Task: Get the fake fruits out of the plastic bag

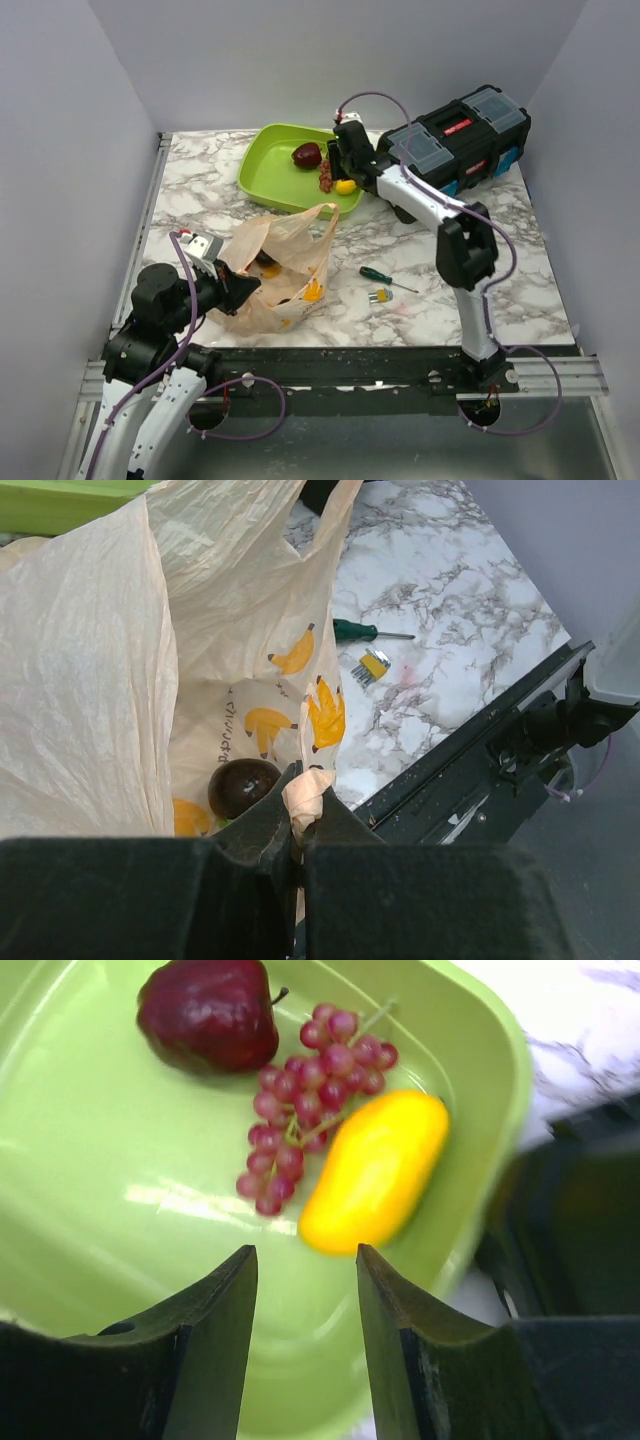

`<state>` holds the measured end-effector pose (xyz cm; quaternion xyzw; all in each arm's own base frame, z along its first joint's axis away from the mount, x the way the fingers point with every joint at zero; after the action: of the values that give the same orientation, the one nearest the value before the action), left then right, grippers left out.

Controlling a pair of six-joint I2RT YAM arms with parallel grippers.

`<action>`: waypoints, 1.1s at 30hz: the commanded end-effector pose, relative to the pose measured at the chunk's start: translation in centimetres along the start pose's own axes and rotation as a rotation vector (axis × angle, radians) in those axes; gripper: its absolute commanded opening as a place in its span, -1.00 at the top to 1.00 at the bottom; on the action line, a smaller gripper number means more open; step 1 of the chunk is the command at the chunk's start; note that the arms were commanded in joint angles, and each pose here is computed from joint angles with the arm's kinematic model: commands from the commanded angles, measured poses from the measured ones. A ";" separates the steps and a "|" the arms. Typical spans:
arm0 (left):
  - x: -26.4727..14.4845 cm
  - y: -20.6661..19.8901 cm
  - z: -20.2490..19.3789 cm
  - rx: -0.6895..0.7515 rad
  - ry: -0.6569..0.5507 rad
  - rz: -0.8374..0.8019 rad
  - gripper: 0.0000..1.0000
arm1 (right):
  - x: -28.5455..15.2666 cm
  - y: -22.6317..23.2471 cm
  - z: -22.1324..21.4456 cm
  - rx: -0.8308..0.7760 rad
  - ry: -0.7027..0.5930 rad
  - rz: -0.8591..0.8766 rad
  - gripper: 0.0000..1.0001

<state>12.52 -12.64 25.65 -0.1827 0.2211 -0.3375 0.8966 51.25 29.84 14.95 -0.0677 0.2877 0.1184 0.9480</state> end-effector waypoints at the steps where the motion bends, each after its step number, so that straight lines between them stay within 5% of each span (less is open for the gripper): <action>1: 0.0 -0.1 0.2 0.013 -0.013 -0.012 1.00 | -7.4 0.0 2.5 0.095 -0.092 0.106 0.04; 7: 0.1 0.0 0.2 0.010 -0.013 -0.006 1.00 | -12.9 -0.7 -4.1 0.109 0.020 0.192 0.02; 14: 0.6 0.2 0.0 -0.002 0.016 -0.006 1.00 | -22.9 0.8 -7.4 0.117 -0.002 0.339 -0.05; 23: 0.9 0.4 -0.2 -0.013 0.040 -0.002 1.00 | -35.2 13.3 -10.5 0.057 -0.113 0.889 -0.10; 29: 1.2 0.2 -0.5 -0.013 0.065 -0.032 1.00 | -32.2 17.7 -10.4 0.132 -0.100 0.822 -0.05; 33: 2.1 0.1 -1.4 -0.037 0.145 -0.056 1.00 | -26.8 19.0 -11.6 0.138 -0.004 0.595 -0.04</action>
<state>13.17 -13.20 24.68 -0.1843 0.2565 -0.3423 0.8849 14.74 39.38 21.11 0.0824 0.2849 0.4734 0.8294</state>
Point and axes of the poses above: each gripper's point midway between its finger pads, its own x axis out along the fingers, its own y axis along the line the jaws close on, z = x × y, the point moved 2 cm from there along -x, back along the fingers, and after that the axes turned 3 degrees about -x, right-handed, at the moved point
